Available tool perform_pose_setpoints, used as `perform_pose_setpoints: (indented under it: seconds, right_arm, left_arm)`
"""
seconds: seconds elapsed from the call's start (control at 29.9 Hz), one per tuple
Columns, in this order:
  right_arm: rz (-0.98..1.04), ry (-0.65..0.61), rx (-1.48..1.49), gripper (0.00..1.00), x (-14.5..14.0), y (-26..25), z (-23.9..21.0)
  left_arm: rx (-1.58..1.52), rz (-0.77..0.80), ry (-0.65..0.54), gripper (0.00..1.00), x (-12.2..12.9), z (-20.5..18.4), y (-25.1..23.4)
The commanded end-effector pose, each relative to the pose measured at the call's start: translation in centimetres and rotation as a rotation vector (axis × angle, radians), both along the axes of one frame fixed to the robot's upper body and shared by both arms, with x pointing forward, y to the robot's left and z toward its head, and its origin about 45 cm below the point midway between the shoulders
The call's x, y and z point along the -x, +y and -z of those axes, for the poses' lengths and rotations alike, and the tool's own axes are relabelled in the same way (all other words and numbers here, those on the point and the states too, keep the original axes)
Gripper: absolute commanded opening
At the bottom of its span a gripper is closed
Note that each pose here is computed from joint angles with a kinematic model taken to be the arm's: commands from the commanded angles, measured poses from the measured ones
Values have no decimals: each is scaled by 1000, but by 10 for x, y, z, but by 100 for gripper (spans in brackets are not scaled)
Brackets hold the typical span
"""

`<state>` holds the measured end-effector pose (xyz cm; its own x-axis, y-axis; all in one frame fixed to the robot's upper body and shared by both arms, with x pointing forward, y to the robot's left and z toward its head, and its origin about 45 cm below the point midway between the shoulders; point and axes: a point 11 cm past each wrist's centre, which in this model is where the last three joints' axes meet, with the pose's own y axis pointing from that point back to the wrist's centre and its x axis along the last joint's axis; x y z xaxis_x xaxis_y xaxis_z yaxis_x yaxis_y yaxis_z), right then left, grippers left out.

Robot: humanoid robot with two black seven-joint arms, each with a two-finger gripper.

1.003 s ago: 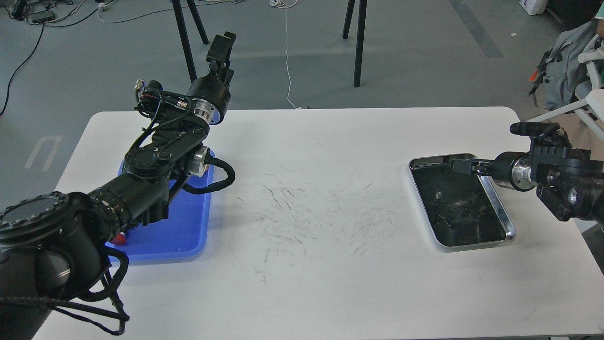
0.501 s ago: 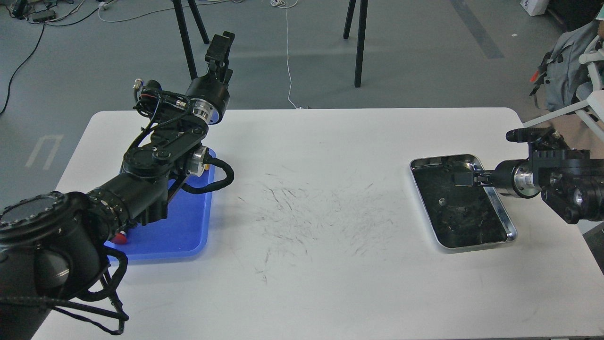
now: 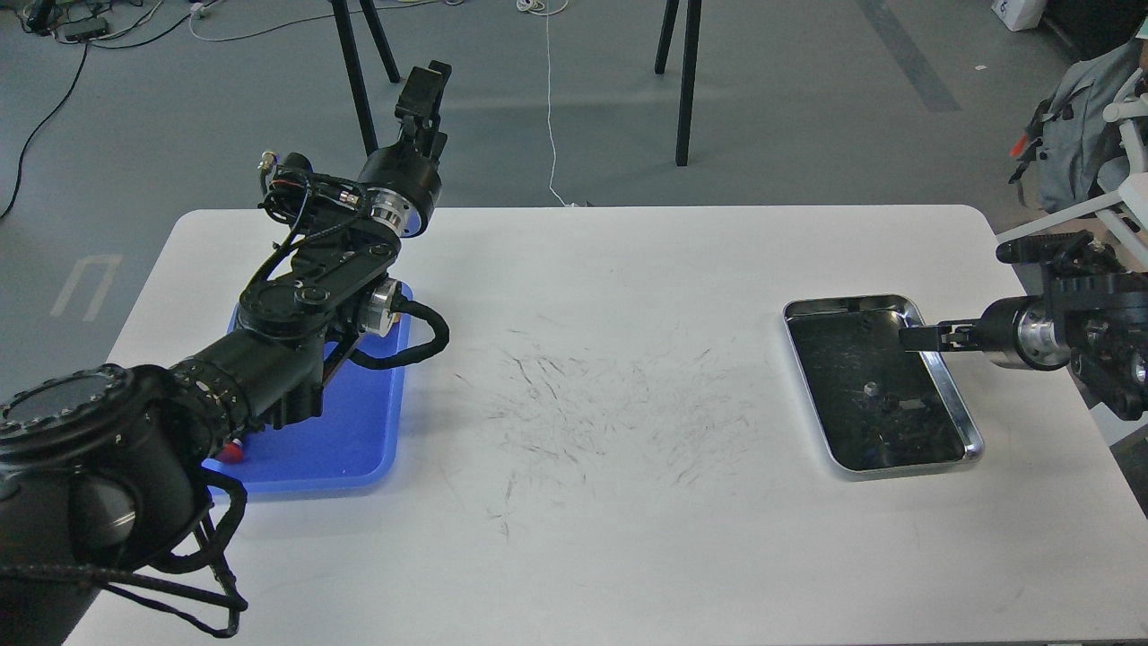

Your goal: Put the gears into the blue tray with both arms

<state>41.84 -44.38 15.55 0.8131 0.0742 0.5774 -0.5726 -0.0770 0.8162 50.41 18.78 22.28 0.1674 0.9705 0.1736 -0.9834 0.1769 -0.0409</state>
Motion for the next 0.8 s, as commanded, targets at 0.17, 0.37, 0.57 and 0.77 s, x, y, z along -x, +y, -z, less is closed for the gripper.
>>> perform_pose_setpoints:
  seconds: [0.17,0.37,0.57,0.77]
  right_arm:
    - [-11,-73,-24,96,-23,12,-29]
    - [-20,-68,-37,95,-23,19,-22]
    - [-14,-53,-88,92,-15,32,0]
    - [-28,-63,-104,87,-17,43,5]
  left_arm:
    - [2,3,1,100,0,0,-3]
    - [2,2,0,100,0,0,-3]
    - [2,2,0,100,0,0,-3]
    - [1,0,0,100,0,0,-2]
